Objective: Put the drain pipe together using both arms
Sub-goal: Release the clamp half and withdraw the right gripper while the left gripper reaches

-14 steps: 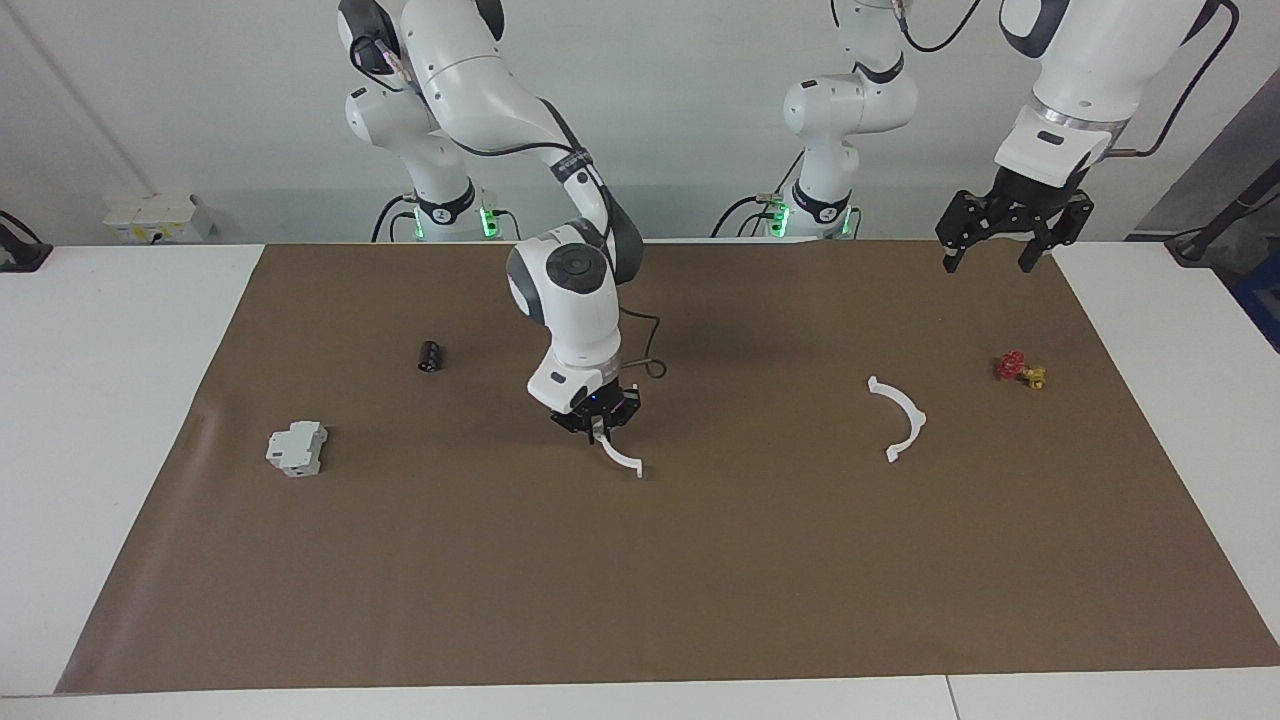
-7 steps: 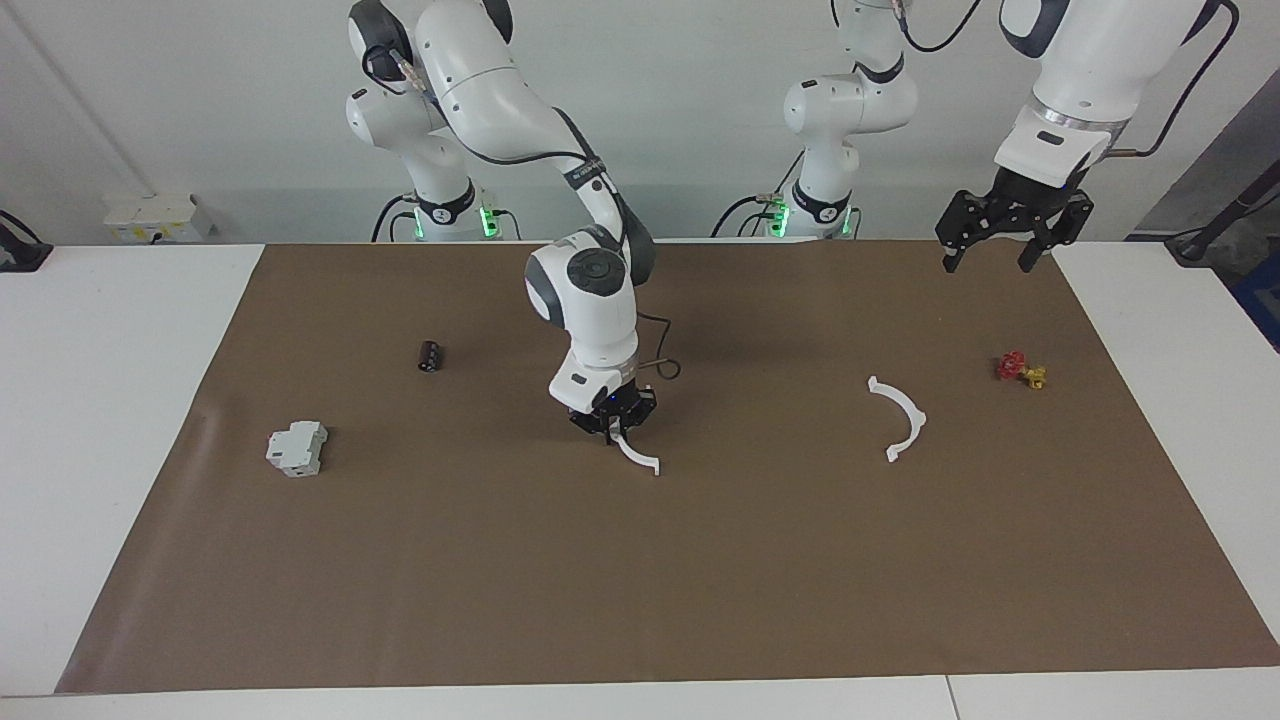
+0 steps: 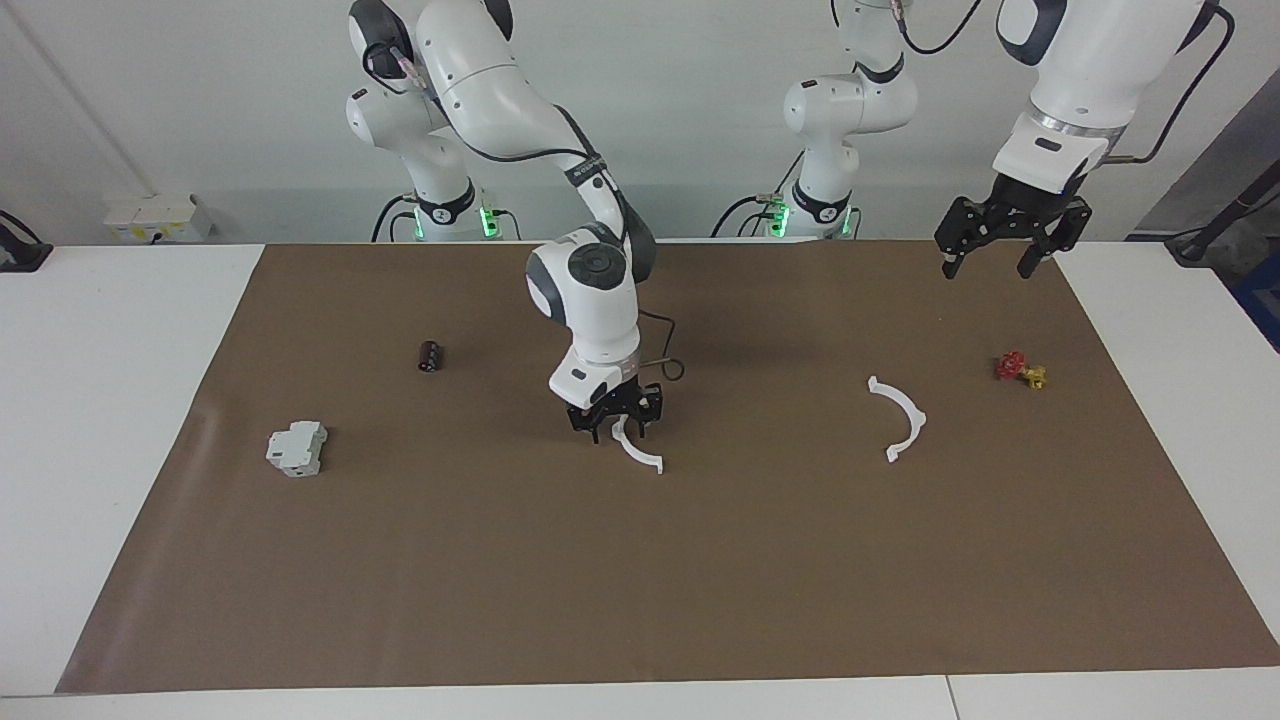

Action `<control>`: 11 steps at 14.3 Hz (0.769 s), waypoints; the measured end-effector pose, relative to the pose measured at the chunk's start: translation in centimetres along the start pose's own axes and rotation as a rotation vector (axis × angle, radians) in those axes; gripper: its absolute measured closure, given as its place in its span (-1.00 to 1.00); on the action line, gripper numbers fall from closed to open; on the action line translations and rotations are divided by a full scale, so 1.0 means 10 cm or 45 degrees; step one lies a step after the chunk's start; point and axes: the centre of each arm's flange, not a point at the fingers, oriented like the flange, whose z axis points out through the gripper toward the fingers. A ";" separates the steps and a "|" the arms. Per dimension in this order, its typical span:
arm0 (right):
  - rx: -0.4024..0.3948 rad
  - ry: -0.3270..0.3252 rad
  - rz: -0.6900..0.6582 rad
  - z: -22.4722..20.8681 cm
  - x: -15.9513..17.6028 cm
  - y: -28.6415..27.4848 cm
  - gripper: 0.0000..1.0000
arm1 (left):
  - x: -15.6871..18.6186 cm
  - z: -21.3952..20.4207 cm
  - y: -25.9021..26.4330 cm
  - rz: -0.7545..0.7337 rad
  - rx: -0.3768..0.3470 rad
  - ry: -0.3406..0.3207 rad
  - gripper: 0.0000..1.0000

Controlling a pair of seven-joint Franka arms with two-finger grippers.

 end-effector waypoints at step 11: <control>-0.110 -0.206 0.200 -1.53 0.31 2.65 -1.00 | -0.04 1.86 -0.28 -0.064 -0.006 0.111 -1.00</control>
